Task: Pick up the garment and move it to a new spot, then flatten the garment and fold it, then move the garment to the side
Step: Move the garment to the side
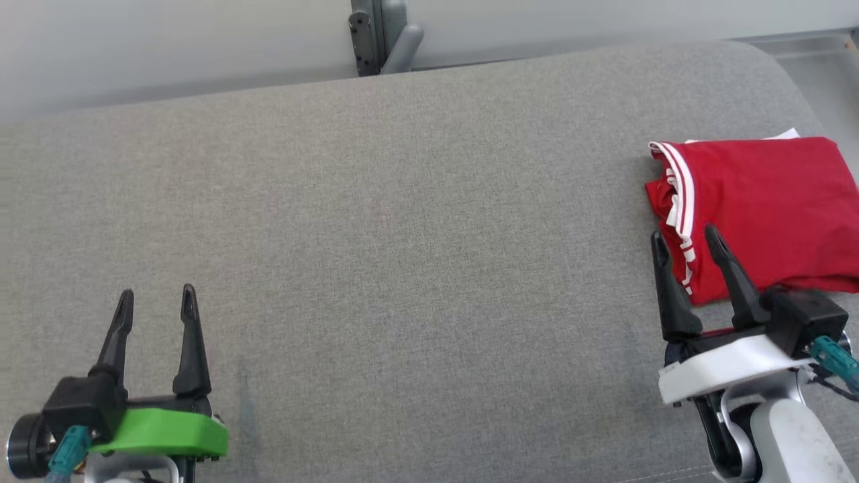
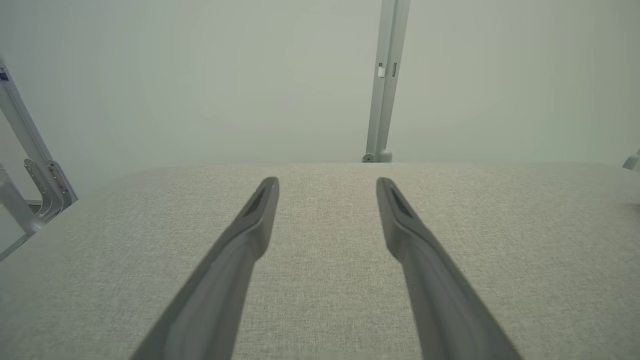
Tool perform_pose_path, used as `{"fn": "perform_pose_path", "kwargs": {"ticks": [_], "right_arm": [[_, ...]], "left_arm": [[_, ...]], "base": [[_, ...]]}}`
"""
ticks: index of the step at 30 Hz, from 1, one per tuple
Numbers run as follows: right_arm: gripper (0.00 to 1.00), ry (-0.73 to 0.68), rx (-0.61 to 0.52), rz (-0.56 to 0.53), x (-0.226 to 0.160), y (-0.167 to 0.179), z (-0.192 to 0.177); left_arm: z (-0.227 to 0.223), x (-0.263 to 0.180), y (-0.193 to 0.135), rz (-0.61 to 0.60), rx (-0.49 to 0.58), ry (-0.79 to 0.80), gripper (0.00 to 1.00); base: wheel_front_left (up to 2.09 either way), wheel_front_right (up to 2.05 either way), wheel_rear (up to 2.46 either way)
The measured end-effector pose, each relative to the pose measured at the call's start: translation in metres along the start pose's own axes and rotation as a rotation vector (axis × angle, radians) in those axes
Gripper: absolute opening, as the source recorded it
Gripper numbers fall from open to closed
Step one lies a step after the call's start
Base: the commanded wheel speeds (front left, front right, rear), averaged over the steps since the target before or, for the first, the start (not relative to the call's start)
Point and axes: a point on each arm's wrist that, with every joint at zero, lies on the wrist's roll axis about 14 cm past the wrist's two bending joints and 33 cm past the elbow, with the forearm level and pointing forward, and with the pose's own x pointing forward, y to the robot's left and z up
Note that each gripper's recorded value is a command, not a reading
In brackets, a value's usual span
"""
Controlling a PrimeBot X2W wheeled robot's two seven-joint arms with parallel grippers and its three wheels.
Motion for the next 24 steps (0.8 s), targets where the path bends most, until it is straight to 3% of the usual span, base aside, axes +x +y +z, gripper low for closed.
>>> {"fn": "perform_pose_path", "kwargs": {"ticks": [10, 24], "right_arm": [[1.0, 0.02, 0.004, -0.009, -0.045, 0.006, 0.008], [1.0, -0.003, -0.009, 0.01, -0.056, 0.012, 0.021]], "left_arm": [[0.012, -0.046, -0.002, 0.004, 0.011, 0.008, 1.0], [0.016, -0.059, 0.001, -0.005, 0.008, -0.005, 1.0]], "base": [[0.0, 0.0, 0.0], [0.0, 0.0, 0.0]]}}
